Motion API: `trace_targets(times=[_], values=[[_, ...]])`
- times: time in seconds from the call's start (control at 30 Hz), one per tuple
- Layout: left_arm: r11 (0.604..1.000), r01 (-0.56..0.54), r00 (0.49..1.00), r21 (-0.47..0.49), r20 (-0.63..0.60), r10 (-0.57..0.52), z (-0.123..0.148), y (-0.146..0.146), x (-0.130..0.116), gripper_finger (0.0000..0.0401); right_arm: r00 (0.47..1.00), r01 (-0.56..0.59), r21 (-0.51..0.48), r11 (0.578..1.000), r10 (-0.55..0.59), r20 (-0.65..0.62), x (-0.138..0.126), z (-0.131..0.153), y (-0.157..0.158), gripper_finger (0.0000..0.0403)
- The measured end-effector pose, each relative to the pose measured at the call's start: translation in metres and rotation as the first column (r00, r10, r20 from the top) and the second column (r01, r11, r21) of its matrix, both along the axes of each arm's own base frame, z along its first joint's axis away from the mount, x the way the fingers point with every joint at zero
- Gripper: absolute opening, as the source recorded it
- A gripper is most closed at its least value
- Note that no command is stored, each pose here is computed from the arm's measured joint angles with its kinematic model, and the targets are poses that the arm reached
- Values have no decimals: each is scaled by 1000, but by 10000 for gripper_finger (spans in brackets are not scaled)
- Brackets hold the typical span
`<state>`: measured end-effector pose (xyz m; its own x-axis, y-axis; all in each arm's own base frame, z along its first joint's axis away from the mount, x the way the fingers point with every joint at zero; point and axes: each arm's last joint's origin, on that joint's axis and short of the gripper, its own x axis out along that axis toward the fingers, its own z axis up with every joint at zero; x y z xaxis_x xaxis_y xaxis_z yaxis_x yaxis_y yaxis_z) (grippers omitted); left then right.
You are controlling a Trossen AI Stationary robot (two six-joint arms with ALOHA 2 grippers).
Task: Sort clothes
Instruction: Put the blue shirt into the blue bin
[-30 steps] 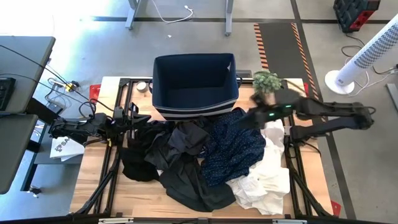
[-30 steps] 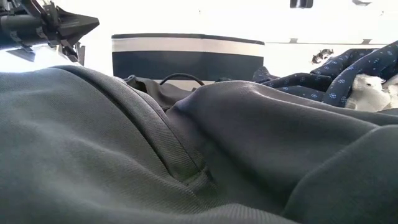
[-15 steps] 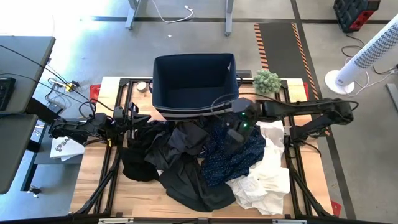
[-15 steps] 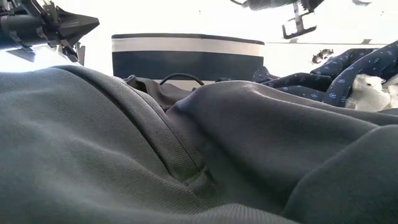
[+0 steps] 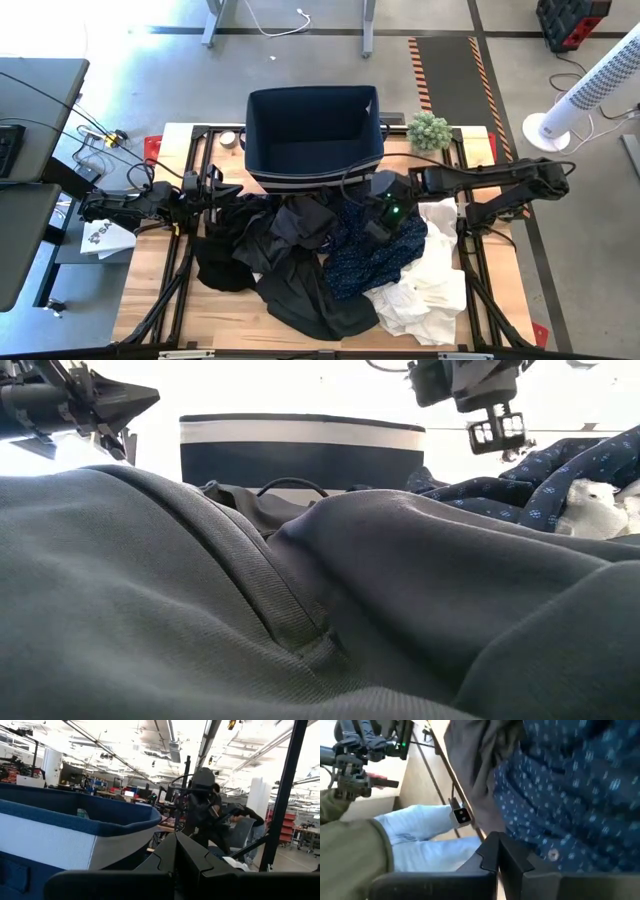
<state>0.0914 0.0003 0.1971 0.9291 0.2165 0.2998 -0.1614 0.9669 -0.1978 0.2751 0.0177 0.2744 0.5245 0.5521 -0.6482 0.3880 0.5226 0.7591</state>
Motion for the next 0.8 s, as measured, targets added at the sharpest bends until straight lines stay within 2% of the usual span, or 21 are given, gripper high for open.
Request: trace_targets(times=[0.13,0.23,0.3,0.4,0.47,0.53,0.63,0.7,0.8], values=[[999,10,1000,-32,6,-10,0,0,0,3,988,-87,-104,991,99,117,0,26,6,9],[998,20,1000,-54,12,-19,0,0,0,3,979,-139,-216,966,168,118,-5,45,11,36],[998,24,1000,-57,12,-23,0,0,0,3,983,-140,-334,932,172,67,-12,55,11,64],[998,24,1000,-57,5,-24,-1,0,0,3,990,-133,-502,854,143,-19,-21,62,7,116],[998,24,1000,-56,0,-24,-1,0,0,3,990,-131,-569,812,133,-38,-22,60,4,154],[998,23,1000,-55,-14,-24,-2,0,1,3,994,-110,-607,787,87,-66,-18,51,-3,190],[998,22,999,-54,-33,-24,-4,0,1,3,989,-91,-609,788,-1,-149,-8,26,-15,233],[998,24,999,-54,-39,-26,-5,0,1,3,979,-109,-626,772,-25,-201,1,10,-21,250],[998,26,999,-59,-37,-28,-5,0,1,3,965,-154,-698,699,-47,-259,18,-12,-26,258]])
